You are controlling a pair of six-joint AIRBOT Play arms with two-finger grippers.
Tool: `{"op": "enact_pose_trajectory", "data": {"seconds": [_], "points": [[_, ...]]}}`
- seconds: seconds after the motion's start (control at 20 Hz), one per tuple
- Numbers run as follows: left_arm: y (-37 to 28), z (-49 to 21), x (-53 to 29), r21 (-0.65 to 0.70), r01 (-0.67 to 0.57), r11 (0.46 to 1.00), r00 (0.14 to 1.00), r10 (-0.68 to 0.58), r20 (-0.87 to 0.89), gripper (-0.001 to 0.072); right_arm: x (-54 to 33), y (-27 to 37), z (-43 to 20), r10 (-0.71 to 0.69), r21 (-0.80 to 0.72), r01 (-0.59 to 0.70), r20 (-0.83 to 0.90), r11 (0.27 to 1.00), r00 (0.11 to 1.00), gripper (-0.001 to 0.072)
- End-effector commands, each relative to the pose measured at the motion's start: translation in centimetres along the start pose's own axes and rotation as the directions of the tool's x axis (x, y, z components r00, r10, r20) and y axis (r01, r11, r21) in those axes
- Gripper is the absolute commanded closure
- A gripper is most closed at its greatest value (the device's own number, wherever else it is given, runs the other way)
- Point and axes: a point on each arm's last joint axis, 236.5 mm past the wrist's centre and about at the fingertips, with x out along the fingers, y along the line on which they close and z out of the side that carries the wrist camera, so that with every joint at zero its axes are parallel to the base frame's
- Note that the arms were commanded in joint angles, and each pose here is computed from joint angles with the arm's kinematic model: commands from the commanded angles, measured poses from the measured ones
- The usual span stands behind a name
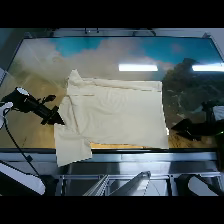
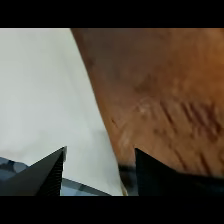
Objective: Fold the shirts.
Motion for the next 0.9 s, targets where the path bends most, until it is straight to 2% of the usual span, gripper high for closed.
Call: {"op": "enact_pose_trajectory", "data": {"seconds": [0.0,0.15,0.2,0.25,0.4,0.45,0.5,0.6,0.65,0.75,0.85], "points": [[-0.2,-0.7,-0.4,-0.001,0.023,1.0,0.999,-0.023,-0.023,0.0699,2.4,-1.8,-3.4,-0.001,0.064,0.008,-0.106,0.998,0.994,0.0211],[-0.2,-0.6,-0.4,0.0,0.022,1.0,1.0,-0.022,-0.02,0.07,4.3,-0.9,-4.5,0.085,0.112,-0.071,-0.125,0.991,0.989,0.0219],[-0.2,-0.6,-0.4,0.0,0.023,1.0,1.0,-0.023,-0.018,0.07,4.8,-0.3,-4.6,0.119,0.112,-0.106,-0.123,0.988,0.985,0.0293],[-0.2,-0.6,-0.4,0.0,0.023,1.0,1.0,-0.023,-0.018,0.07,5.3,0.3,-4.4,0.143,0.107,-0.131,-0.121,0.986,0.982,0.0331],[-0.3,-0.8,-0.4,0.001,0.027,1.0,0.999,-0.027,-0.029,0.07,6.3,2.5,-3.6,0.231,0.095,-0.222,-0.101,0.97,0.968,0.0367],[-0.4,-1.0,-0.4,0.002,0.029,1.0,0.999,-0.029,-0.033,0.07,6.1,2.9,-3.5,0.252,0.079,-0.244,-0.098,0.966,0.963,0.0587],[-0.6,-1.1,-0.7,0.011,0.028,1.0,0.999,-0.027,-0.03,0.07,5.7,3.5,-3.5,0.271,0.058,-0.266,-0.106,0.962,0.957,0.07],[-1.9,-1.1,-2.0,0.066,0.039,0.997,0.999,-0.04,0.02,0.0691,4.0,5.7,-3.1,0.341,0.032,-0.34,-0.111,0.94,0.933,0.0699],[-3.8,-1.0,-3.4,0.109,0.086,0.99,0.993,-0.094,0.07,0.069,2.3,7.9,-2.3,0.411,-0.001,-0.413,-0.093,0.911,0.907,0.0698],[-9.9,-2.1,-7.4,0.264,0.261,0.929,0.94,-0.307,0.152,0.0691,-2.8,13.5,0.1,0.565,-0.135,-0.561,-0.015,0.817,0.825,0.0699],[-16.8,-4.6,-13.1,0.473,0.385,0.792,0.821,-0.528,0.216,0.069,-9.9,19.8,2.0,0.701,-0.342,-0.642,0.076,0.686,0.709,0.0699]]}}
